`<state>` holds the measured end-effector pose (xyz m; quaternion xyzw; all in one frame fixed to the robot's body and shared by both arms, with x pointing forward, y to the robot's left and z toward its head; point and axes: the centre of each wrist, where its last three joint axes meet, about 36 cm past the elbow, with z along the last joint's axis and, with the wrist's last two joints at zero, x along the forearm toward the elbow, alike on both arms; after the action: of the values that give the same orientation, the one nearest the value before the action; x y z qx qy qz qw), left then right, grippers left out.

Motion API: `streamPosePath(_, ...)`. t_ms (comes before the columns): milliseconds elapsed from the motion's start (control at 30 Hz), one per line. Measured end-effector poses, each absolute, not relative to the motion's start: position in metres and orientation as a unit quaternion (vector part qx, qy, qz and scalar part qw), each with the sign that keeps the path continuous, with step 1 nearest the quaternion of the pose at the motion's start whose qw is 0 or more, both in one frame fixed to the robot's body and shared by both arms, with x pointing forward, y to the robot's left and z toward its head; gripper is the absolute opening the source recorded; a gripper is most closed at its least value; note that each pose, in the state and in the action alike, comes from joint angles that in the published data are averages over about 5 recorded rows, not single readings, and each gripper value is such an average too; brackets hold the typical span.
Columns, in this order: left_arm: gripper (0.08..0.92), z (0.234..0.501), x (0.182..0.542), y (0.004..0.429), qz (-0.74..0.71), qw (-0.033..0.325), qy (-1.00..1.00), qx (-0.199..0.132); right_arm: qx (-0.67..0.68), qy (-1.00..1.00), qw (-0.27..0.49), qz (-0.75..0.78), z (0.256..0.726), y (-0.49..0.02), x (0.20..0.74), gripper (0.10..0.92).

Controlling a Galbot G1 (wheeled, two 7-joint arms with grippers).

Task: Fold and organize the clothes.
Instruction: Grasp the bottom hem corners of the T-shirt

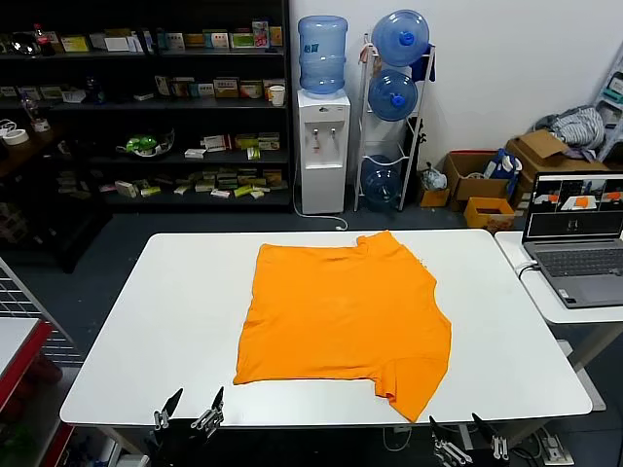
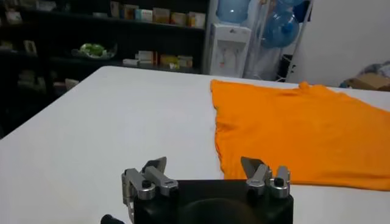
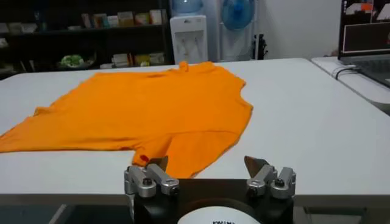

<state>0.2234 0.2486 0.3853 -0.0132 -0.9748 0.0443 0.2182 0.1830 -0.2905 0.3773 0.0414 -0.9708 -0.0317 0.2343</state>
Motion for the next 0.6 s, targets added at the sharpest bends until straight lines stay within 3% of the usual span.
streamPosePath(233, 0.823, 0.386, 0.228, 0.249, 0.047, 0.229, -0.972, -0.024, 0.029, -0.970, 0.240, -0.035, 0.375, -0.290, 0.195, 0.823)
streamPosePath(600, 0.823, 0.371, 0.263, 0.242, 0.068, 0.275, -0.958, -0.037, 0.003, -0.962, 0.268, -0.055, 0.361, -0.278, 0.228, 0.823)
